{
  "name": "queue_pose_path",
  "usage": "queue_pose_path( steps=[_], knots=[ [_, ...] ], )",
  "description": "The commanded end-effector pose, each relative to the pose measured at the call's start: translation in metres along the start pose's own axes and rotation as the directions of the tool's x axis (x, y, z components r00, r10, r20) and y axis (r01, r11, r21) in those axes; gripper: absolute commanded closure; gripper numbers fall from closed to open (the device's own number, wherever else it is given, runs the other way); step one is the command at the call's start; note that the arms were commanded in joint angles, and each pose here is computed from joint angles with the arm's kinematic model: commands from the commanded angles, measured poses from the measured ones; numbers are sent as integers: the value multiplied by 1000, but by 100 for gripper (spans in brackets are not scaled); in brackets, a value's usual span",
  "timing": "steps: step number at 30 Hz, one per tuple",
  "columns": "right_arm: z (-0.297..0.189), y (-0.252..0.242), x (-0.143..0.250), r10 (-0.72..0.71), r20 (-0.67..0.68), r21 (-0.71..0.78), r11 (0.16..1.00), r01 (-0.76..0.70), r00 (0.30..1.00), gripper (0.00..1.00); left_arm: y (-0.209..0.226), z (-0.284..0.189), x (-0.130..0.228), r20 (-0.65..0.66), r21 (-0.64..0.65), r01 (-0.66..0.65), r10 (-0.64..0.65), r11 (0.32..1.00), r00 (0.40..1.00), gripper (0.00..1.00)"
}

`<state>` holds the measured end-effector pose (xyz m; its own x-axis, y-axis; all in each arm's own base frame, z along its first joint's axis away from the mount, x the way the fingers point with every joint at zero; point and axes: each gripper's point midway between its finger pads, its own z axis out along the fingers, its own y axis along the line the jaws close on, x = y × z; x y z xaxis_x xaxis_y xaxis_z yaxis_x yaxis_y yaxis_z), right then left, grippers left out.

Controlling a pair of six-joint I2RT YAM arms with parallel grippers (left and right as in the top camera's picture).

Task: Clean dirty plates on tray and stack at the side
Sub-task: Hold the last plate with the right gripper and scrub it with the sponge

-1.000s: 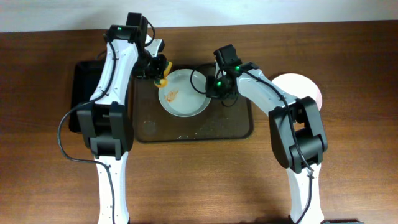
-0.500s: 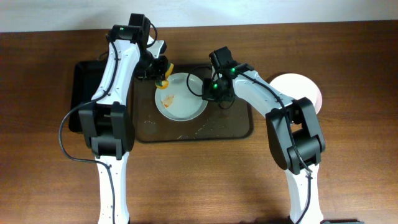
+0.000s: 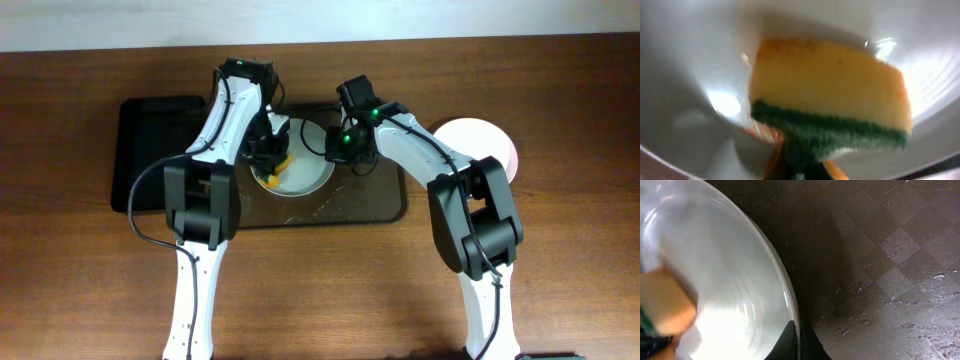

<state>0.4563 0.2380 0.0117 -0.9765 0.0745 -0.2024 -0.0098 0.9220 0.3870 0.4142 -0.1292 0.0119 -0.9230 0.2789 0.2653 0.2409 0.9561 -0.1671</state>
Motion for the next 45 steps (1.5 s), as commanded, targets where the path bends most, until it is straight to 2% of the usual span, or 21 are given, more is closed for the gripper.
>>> queue_pose_path(
  steps=[1, 7, 10, 13, 16, 17, 18, 19, 20, 21, 24, 27, 29, 31, 33, 35, 37, 39, 41, 43, 45],
  knots=[
    [6, -10, 0, 24, -6, 26, 999, -23, 1000, 96, 7, 16, 22, -132, -27, 16, -20, 1000, 991, 99],
    [6, -10, 1, 24, -8, 24, 999, -24, 1000, 96, 38, 25, -82, 249, -185, 5, 42, 983, 968, 99],
    [6, -10, 0, 24, -7, 23, 999, -24, 1000, 96, 71, 33, -75, 277, -293, 284, -203, 913, 939, 99],
    [6, -10, 1, 24, -8, 23, 999, -24, 1000, 96, 85, 30, -56, 336, -304, 563, -466, 768, 818, 99],
    [6, -10, 1, 24, -7, 23, 999, -23, 1000, 96, 86, 25, -78, 416, -256, 584, -457, 771, 786, 99],
    [6, -10, 1, 24, -8, 23, 999, -24, 1000, 96, 77, 24, -95, 429, -230, 499, -373, 836, 823, 99],
    [6, -9, 1, 23, -8, 23, 999, -23, 1000, 96, 42, 30, -112, 383, -148, 229, -157, 962, 910, 99],
    [6, -9, 1, 23, -8, 23, 999, -22, 1000, 96, 19, 33, -114, 361, -91, 58, -21, 994, 932, 99],
    [7, -9, 1, 22, -8, 23, 1000, -22, 1000, 96, -18, 37, -109, 342, -1, -212, 200, 977, 918, 99],
    [7, -9, 1, 22, -8, 23, 1000, -22, 1000, 96, -32, 39, -102, 327, 28, -317, 291, 948, 899, 100],
    [7, -9, 1, 22, -8, 22, 1000, -22, 1000, 96, -40, 46, -73, 236, 60, -457, 432, 888, 870, 99],
    [7, -9, 1, 22, -7, 22, 1000, -22, 1000, 96, -52, 47, -52, 219, 133, -583, 550, 801, 806, 99],
    [7, -9, 1, 22, -8, 23, 1000, -22, 1000, 96, -51, 46, -59, 235, 119, -570, 535, 813, 812, 100],
    [7, -9, 1, 22, -8, 23, 1000, -22, 1000, 96, -31, 41, -93, 296, 42, -322, 296, 946, 908, 100],
    [7, -9, 1, 22, -8, 23, 1000, -21, 1000, 96, 8, 35, -114, 353, -100, 5, 30, 995, 935, 100],
    [7, -9, 1, 22, -8, 23, 1000, -21, 1000, 96, 57, 25, -105, 410, -281, 325, -193, 903, 891, 99],
    [7, -9, 1, 21, -8, 22, 1000, -21, 1000, 96, 81, 19, -84, 422, -383, 459, -290, 801, 859, 100],
    [7, -9, 1, 22, -8, 23, 1000, -21, 1000, 96, 82, 22, -71, 375, -413, 446, -298, 794, 878, 99],
    [7, -9, 1, 21, -8, 22, 1000, -21, 1000, 96, 62, 34, -57, 199, -400, 216, -146, 891, 969, 99],
    [7, -9, 1, 22, -8, 23, 1000, -21, 1000, 96, 18, 50, -37, 26, -178, -90, 96, 980, 995, 100],
    [7, -9, 1, 22, -8, 23, 1000, -21, 1000, 96, -6, 53, -27, -6, -33, -222, 222, 974, 975, 99]
  ],
)
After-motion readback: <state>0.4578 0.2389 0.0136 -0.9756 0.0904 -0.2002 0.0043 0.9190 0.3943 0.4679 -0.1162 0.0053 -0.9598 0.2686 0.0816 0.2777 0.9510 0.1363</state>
